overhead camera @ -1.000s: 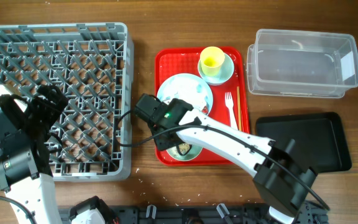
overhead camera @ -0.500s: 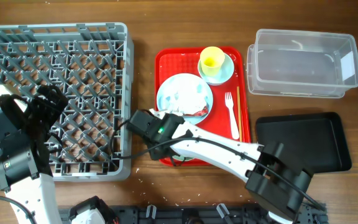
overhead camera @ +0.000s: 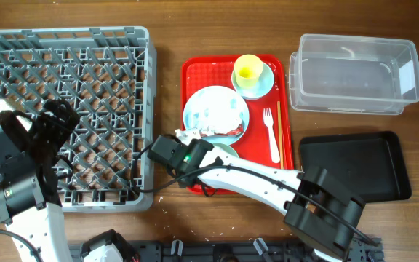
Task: Sort waste into correct bins and load items into the dishwasher rack
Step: 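Reach the right gripper to the mint bowl and grasp its rim, then carry the mint bowl to the black tray and tip out the rice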
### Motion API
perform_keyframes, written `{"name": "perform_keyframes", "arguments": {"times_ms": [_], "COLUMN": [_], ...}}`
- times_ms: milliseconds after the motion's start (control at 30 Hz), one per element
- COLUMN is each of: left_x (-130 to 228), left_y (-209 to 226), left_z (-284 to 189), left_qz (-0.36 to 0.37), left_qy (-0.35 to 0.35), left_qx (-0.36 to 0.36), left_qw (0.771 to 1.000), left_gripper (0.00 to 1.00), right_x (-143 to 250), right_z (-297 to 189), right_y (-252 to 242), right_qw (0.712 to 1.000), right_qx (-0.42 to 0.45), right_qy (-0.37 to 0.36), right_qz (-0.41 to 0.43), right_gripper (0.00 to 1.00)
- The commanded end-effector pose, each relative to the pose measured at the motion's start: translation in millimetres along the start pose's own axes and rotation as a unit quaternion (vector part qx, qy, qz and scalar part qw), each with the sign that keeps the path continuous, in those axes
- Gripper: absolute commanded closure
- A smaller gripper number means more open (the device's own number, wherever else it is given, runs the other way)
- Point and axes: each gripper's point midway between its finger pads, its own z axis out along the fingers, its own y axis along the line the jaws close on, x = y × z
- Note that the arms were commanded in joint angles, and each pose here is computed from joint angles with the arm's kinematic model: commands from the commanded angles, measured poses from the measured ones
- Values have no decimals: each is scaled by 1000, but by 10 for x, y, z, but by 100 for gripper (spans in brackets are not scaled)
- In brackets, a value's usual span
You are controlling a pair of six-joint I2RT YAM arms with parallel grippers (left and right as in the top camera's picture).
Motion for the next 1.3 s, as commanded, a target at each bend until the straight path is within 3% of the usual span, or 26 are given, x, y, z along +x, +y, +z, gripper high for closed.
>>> {"name": "perform_keyframes", "arguments": {"times_ms": [0, 300, 467, 667, 867, 1033, 1167, 1267], "left_x": [-62, -61, -62, -62, -62, -61, -62, -62], "left_y": [-14, -13, -14, -14, -14, -13, -14, -14], "left_z": [-27, -27, -27, -27, -27, -27, -27, -27], "left_qz": [-5, -5, -5, -5, -5, -5, -5, -5], "left_qy": [-9, -9, -9, -9, -9, -9, -9, -9], "left_qx": [0, 0, 0, 0, 0, 0, 0, 0], "left_qw": [1000, 1000, 1000, 1000, 1000, 1000, 1000, 1000], "left_gripper": [0, 0, 0, 0, 0, 0, 0, 0], "right_x": [53, 71, -45, -187, -228, 7, 272, 419], "right_z": [135, 138, -20, -298, -1299, -1767, -1584, -1396], "right_y": [-156, -326, -379, -1061, -2383, -3009, -3328, -3492], "right_qw": [999, 996, 994, 979, 929, 915, 895, 896], "right_qx": [41, 81, 103, 157, 90, -3, 2, 2], "right_qy": [-6, -8, -19, -6, -44, -80, -52, -36], "right_qz": [-16, -38, -40, 133, 356, 396, 443, 442], "right_gripper": [77, 95, 96, 96, 96, 96, 96, 96]}}
